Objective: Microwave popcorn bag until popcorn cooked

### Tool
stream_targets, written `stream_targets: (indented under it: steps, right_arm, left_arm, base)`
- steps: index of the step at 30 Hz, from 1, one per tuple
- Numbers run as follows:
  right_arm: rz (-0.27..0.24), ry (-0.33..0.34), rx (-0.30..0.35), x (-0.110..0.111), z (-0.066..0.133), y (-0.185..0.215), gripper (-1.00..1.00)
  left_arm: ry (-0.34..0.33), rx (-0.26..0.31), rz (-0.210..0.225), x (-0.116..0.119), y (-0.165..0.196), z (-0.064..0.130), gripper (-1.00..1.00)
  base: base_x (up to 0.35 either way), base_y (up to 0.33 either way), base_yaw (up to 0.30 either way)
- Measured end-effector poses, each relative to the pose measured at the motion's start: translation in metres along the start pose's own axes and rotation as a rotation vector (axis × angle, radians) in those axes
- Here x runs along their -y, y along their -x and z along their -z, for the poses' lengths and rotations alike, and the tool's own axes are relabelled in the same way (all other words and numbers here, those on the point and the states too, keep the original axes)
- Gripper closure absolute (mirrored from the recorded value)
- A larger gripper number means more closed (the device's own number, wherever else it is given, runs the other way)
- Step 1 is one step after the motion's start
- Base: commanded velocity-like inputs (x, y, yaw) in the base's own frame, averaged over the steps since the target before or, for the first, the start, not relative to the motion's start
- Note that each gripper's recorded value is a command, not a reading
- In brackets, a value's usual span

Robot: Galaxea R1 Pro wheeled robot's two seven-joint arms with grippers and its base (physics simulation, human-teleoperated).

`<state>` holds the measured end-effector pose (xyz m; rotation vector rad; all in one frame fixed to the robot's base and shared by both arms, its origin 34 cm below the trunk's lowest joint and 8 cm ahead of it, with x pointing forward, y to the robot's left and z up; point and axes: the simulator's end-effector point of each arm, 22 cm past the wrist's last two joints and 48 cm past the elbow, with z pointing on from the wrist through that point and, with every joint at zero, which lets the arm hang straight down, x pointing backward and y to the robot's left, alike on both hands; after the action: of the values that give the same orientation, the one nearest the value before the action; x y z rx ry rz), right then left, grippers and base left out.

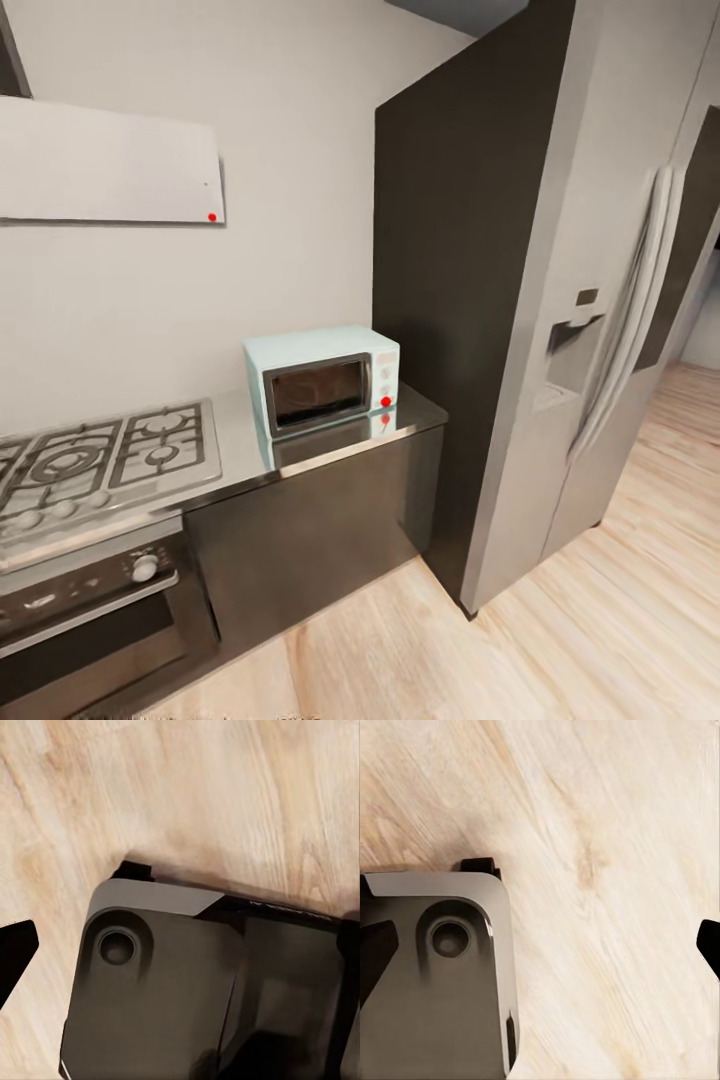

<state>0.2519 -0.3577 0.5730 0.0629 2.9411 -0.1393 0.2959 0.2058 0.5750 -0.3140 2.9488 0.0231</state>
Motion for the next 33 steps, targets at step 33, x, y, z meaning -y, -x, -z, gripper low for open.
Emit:
stream_targets:
  steps: [33]
  right_arm:
    - [0.074, 0.018, 0.003, -0.01, 0.0, 0.0, -1.0]
  left_arm:
    - [0.029, -0.004, 0.067, -0.022, 0.002, -0.002, -1.0]
  base:
    - [0.0, 0.0, 0.27]
